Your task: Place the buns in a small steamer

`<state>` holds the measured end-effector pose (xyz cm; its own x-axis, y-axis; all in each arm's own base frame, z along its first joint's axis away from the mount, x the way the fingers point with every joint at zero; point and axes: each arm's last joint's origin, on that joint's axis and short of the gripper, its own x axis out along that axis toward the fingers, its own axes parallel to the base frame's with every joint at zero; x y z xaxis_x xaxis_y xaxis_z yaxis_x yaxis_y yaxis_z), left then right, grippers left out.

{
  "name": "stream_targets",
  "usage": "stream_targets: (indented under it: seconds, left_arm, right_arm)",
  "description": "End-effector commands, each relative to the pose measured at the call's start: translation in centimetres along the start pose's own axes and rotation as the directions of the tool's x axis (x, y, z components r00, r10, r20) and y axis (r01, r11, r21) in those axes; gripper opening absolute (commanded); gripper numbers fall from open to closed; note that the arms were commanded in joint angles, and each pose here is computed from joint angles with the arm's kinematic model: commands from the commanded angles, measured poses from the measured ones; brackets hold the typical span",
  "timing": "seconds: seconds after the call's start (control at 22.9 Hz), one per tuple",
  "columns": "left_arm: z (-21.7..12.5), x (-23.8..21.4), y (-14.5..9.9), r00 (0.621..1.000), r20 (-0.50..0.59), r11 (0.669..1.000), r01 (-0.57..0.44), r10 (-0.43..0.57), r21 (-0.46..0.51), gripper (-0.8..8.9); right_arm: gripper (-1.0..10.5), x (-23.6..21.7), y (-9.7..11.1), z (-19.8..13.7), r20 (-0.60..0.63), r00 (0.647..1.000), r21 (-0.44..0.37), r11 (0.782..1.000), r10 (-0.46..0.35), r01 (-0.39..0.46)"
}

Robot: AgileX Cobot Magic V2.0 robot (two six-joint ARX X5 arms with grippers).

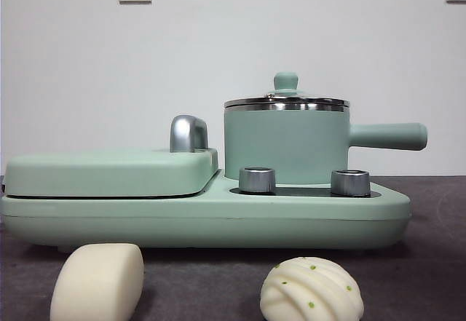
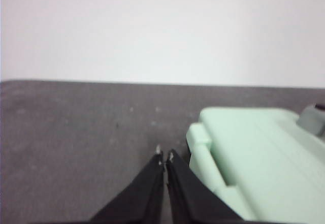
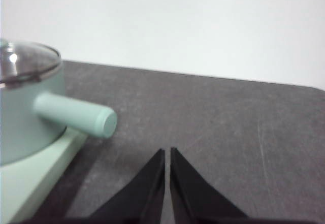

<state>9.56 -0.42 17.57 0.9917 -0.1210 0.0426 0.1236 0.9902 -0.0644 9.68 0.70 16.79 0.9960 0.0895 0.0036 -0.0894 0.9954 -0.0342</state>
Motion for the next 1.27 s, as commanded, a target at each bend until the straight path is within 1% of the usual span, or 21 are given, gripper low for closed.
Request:
stream_targets:
  seconds: [0.04,0.13,0.17,0.22,0.26,0.31,0.35,0.44,0.52,0.57,0.66,0.74,0.83,0.96,1.0,1.09,1.27]
  left_arm:
    - [-0.2,0.1,0.0,1.0,0.026,0.999,0.006,-0.004,-0.053,0.12]
    - [0.1,0.1,0.0,0.998,0.061,0.989,0.016,-0.007,-0.15,0.12]
    - [0.3,0.1,0.0,0.997,0.073,0.98,0.023,-0.008,-0.199,0.12]
    - [0.4,0.1,0.0,0.996,0.087,0.964,0.032,-0.009,-0.263,0.12]
    - [0.5,0.0,0.0,0.995,0.098,0.942,0.042,-0.01,-0.333,0.12]
    - [0.6,0.0,0.0,0.995,0.103,0.915,0.051,-0.01,-0.399,0.12]
    - [0.6,0.0,0.0,0.995,0.102,0.88,0.057,-0.01,-0.471,0.12]
    - [0.5,0.0,0.0,0.996,0.09,0.798,0.062,-0.009,-0.599,0.12]
    - [0.4,0.1,0.0,0.996,0.085,0.736,0.065,-0.01,-0.674,0.12]
    - [0.4,0.0,0.0,0.996,0.088,0.718,0.069,-0.01,-0.692,0.12]
    - [0.5,0.0,0.0,0.995,0.096,0.696,0.076,-0.01,-0.714,0.12]
    - [0.6,0.0,0.0,0.996,0.092,0.684,0.074,-0.01,-0.726,0.15]
    - [0.7,0.0,-0.1,0.998,0.064,0.677,0.055,-0.011,-0.734,0.15]
    - [1.1,-0.2,-0.1,1.0,0.024,0.676,0.024,-0.009,-0.736,0.15]
    - [1.4,-0.3,-0.2,1.0,0.019,0.682,0.02,-0.009,-0.731,0.15]
    - [2.1,-0.5,-0.2,1.0,0.013,0.704,0.016,-0.009,-0.71,0.15]
    - [4.2,-1.0,-0.4,1.0,-0.009,0.754,0.005,-0.014,-0.657,0.15]
  right_arm:
    - [0.2,0.0,0.0,0.2,0.033,0.999,0.068,0.998,-0.005,0.003]
    - [0.2,0.0,0.0,0.3,0.034,0.999,0.157,0.988,-0.007,0.002]
    - [0.2,0.0,0.0,0.3,0.034,0.999,0.201,0.98,-0.007,-0.001]
    - [0.2,0.0,0.0,0.3,0.035,0.999,0.256,0.967,-0.006,-0.003]
    - [0.2,0.0,0.0,0.3,0.035,0.999,0.308,0.951,-0.006,-0.005]
    - [0.2,0.0,0.0,0.3,0.036,0.999,0.342,0.94,-0.006,-0.007]
    - [0.2,0.0,0.0,0.4,0.038,0.999,0.373,0.928,-0.005,-0.009]
    - [0.2,-0.1,0.0,0.6,0.044,0.999,0.411,0.911,-0.006,-0.013]
    - [0.1,-0.1,0.0,0.9,0.055,0.998,0.431,0.902,-0.005,-0.019]
    - [0.1,-0.2,0.0,1.2,0.062,0.998,0.438,0.899,-0.002,-0.025]
    - [0.1,-0.3,0.0,1.9,0.083,0.996,0.459,0.887,0.007,-0.045]
    - [0.1,-0.5,0.0,2.7,0.107,0.994,0.474,0.878,0.011,-0.061]
    - [0.1,-0.8,0.0,3.6,0.133,0.991,0.475,0.877,0.01,-0.072]
    - [0.1,-1.3,-0.1,5.2,0.164,0.986,0.472,0.877,0.009,-0.086]
    - [0.1,-1.6,-0.1,5.7,0.162,0.987,0.472,0.877,0.008,-0.084]
    - [0.1,-2.0,-0.2,6.7,0.122,0.993,0.477,0.877,-0.002,-0.057]
    - [0.1,-2.5,-0.2,8.7,0.039,0.999,0.453,0.891,0.009,-0.026]
